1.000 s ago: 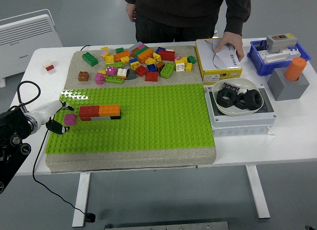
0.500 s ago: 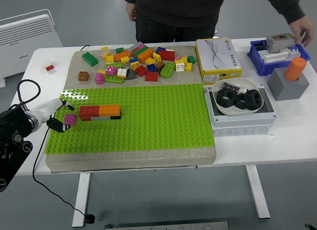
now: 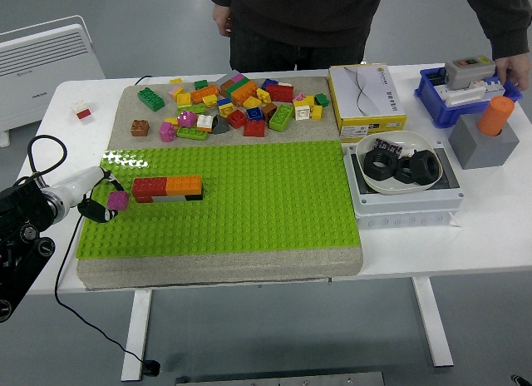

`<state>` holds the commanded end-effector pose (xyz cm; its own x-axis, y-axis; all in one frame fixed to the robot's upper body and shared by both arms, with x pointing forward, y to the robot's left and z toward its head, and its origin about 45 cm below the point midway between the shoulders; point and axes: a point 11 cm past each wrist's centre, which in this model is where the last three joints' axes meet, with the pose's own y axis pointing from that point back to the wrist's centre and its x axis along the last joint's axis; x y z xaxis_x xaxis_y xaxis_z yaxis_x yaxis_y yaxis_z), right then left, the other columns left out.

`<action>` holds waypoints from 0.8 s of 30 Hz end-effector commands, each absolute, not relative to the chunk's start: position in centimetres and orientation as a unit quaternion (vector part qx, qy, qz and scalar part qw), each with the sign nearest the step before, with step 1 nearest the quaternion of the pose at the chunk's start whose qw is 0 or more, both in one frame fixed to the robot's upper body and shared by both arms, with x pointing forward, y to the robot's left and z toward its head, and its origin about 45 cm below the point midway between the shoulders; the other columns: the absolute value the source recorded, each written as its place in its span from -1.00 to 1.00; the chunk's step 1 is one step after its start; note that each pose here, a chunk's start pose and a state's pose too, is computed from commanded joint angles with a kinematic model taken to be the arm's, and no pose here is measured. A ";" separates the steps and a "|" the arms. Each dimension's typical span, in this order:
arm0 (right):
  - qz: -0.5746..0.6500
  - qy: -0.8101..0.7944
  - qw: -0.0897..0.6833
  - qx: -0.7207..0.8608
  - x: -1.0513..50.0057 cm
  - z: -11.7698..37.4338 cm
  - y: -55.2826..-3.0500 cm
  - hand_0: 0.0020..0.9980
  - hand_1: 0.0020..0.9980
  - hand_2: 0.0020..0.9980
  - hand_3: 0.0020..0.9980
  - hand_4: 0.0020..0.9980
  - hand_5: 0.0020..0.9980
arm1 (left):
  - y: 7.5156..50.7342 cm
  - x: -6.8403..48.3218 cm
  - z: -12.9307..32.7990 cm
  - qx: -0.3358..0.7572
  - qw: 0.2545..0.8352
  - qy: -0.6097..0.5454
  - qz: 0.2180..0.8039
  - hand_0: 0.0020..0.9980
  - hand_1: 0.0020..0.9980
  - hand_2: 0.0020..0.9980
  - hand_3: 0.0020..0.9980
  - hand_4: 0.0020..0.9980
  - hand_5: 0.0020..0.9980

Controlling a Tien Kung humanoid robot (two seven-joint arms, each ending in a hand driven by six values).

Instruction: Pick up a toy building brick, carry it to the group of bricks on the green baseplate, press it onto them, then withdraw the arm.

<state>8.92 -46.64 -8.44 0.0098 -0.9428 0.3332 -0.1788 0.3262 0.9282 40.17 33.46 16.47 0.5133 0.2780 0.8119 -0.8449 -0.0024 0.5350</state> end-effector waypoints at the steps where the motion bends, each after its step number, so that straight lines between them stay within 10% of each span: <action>1: -0.353 -0.609 0.541 0.461 8.9 -8.4 -46.6 0.34 0.27 0.35 0.40 0.40 0.98 | 33.4 40.2 16.4 0.566 0.660 -0.250 0.425 1.00 0.98 0.94 0.26 0.34 -1.00; 24: -0.354 -0.608 0.542 0.459 8.8 -8.4 -46.7 0.35 0.26 0.35 0.39 0.40 0.97 | 33.4 40.4 16.5 0.555 0.655 -0.255 0.445 1.00 0.93 0.83 -0.06 0.30 -1.00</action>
<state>8.76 -46.73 -8.43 0.0100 -0.9423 0.3346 -0.1752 0.3278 0.9284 40.43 33.44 16.49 0.4740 0.2991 0.8282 -0.8660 -0.0118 0.4999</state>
